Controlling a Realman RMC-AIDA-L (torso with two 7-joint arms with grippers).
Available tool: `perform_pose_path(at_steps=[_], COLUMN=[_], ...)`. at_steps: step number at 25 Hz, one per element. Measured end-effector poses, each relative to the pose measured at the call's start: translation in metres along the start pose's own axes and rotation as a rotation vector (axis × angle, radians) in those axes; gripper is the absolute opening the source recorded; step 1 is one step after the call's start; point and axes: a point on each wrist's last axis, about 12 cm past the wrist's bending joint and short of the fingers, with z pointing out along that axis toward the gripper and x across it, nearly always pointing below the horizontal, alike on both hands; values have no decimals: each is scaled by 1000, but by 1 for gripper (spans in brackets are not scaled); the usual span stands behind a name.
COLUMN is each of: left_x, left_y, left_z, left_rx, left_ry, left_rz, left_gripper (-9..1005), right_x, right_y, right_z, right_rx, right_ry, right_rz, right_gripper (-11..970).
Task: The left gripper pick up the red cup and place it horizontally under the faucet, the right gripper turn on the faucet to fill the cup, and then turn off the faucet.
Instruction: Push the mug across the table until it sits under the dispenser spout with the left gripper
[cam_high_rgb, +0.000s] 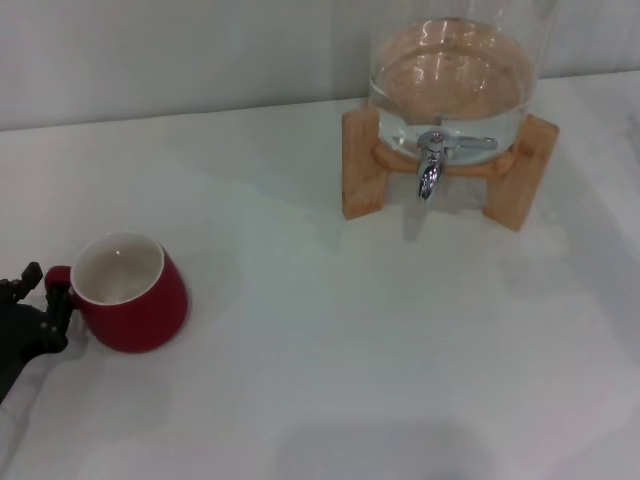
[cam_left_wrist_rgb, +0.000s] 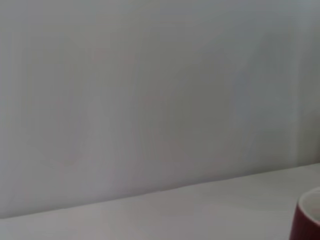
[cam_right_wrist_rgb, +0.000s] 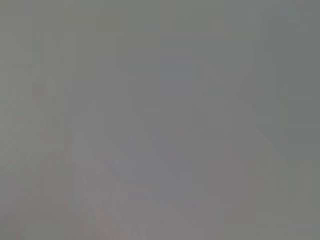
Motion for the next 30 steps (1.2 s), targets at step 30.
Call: perform_pose_path(at_steps=[30], left_x=[-42], left_y=[-34], left_z=[44], left_rx=[146], left_ry=[-124], left_rz=[24], left_gripper=[149], right_x=[1], right_y=[10], right_z=[-1], right_rx=[-24], right_ry=[-19], right_rz=[13], right_gripper=[618])
